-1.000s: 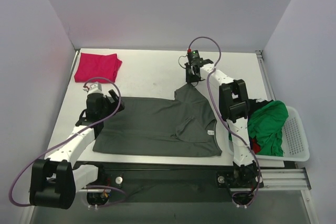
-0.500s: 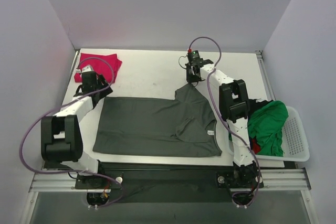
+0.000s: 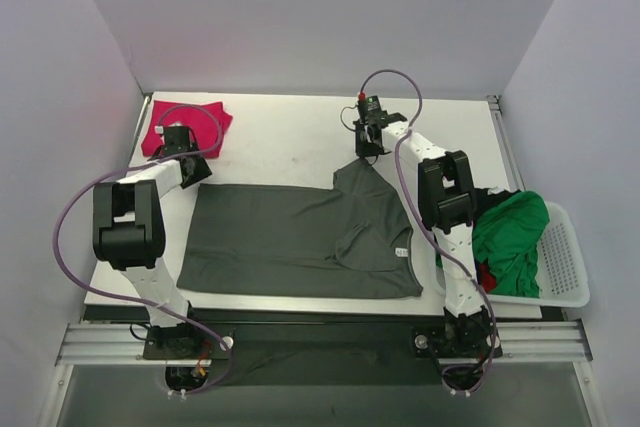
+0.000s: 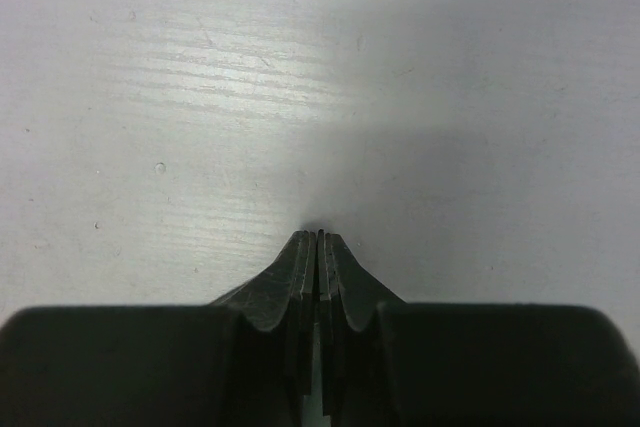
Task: Fold and stack the t-shirts
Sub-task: Grap the side of the flattened tshirt furthest away from the robot with both arms, then fold the other side of the tshirt into a rectangle
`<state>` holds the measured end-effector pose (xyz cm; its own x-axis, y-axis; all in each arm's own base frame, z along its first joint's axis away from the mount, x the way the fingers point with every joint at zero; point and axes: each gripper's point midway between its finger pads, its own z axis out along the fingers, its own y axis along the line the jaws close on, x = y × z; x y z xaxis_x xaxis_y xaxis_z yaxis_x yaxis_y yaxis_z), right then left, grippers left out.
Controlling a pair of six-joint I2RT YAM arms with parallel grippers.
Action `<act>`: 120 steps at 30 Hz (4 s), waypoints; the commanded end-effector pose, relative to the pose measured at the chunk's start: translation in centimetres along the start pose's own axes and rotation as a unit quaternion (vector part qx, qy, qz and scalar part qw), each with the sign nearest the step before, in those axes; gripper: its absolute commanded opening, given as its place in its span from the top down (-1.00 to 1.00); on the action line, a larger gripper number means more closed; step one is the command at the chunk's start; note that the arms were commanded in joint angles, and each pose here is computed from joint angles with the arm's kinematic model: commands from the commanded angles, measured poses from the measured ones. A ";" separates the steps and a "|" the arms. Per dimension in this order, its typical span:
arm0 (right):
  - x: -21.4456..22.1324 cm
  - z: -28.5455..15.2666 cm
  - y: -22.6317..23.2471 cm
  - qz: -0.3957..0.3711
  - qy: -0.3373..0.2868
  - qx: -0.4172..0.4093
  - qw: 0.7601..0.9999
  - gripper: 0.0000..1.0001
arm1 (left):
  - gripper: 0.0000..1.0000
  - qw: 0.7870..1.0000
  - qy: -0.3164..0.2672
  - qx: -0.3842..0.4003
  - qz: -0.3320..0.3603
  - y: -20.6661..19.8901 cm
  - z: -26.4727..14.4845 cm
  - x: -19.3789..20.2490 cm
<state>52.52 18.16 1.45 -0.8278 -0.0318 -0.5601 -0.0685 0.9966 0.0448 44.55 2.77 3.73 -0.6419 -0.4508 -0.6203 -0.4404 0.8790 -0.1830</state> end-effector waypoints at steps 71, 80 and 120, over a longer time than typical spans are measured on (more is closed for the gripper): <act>-2.6 -14.0 -3.4 0.044 -0.084 0.040 0.995 1.00 | 1.00 0.989 -0.065 0.128 0.034 -5.7 -2.6 -5.8; 2.1 -18.5 -1.8 0.030 -0.098 0.041 0.994 1.00 | 1.00 0.993 -0.080 0.088 0.023 -3.0 -4.8 -4.2; 17.6 -24.5 -2.6 -0.003 -0.101 0.079 0.992 1.00 | 1.00 0.996 -0.085 -0.011 -0.035 4.3 -9.5 1.9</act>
<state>24.96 14.33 11.52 -0.7116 -0.0527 -0.7006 -0.0188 0.9983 -0.0559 35.86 3.33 8.13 -0.5379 -0.4557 -0.7092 -0.4547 0.8653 -0.2111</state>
